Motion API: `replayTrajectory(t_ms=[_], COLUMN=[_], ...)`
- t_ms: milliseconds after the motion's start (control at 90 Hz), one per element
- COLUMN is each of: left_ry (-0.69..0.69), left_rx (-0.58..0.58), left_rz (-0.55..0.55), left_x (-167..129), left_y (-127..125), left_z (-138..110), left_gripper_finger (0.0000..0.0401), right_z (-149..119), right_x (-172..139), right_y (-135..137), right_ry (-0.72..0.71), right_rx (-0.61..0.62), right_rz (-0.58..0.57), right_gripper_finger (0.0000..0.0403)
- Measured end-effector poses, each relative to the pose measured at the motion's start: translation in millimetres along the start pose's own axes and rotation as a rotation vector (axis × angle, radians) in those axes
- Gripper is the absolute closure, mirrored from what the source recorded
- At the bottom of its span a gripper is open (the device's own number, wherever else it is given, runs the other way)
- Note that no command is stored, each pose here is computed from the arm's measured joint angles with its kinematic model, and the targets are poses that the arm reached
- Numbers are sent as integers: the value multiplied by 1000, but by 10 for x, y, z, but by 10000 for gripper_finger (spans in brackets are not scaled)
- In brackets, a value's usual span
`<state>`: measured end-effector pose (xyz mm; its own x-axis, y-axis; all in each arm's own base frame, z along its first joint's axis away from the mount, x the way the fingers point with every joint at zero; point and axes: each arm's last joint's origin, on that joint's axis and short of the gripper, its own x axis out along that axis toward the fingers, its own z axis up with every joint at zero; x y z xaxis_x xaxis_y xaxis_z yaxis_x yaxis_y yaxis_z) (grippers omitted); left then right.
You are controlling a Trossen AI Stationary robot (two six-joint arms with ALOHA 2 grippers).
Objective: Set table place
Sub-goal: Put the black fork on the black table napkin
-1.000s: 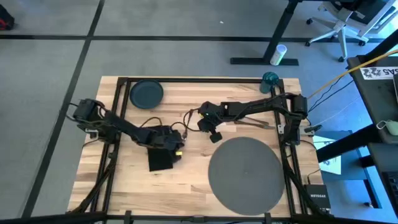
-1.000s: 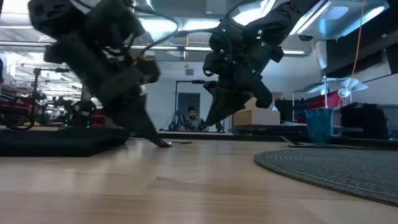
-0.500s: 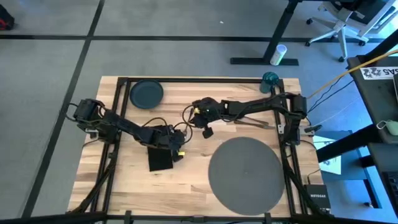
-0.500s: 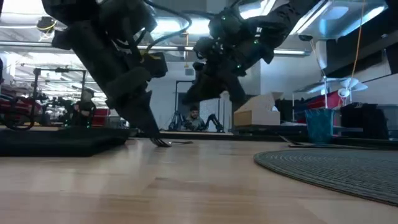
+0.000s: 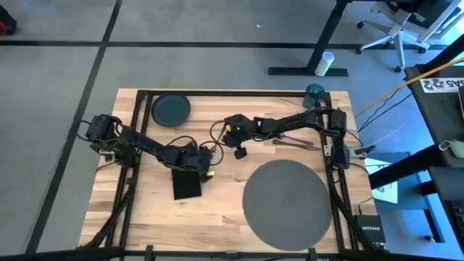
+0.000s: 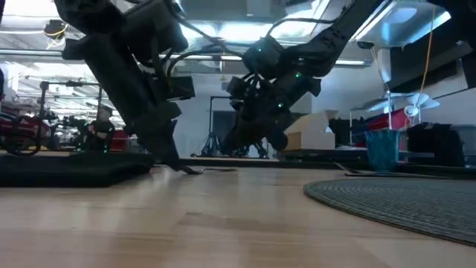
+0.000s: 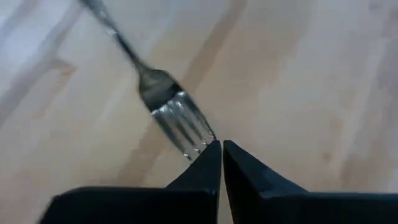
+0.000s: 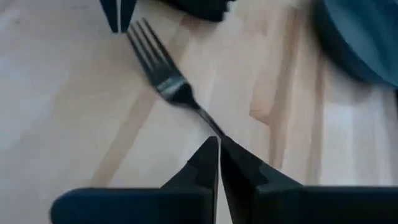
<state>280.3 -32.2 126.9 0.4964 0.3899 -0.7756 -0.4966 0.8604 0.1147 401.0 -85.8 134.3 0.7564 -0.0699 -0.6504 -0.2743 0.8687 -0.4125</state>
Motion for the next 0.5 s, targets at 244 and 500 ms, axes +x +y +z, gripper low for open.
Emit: replayTrajectory(t_ms=[244,500], left_ry=[-31,-28], left_rx=[-1,18], left_rz=[-28,-38], left_x=[-27,-54], left_y=[-61,-103], left_z=[9,-22], left_gripper_finger=[401,401], right_z=[-97,-114], right_x=[227,386], right_y=[-103,-143], right_ry=[-10,129], right_rx=[97,107], right_rz=[-34,-36], right_gripper_finger=[400,400])
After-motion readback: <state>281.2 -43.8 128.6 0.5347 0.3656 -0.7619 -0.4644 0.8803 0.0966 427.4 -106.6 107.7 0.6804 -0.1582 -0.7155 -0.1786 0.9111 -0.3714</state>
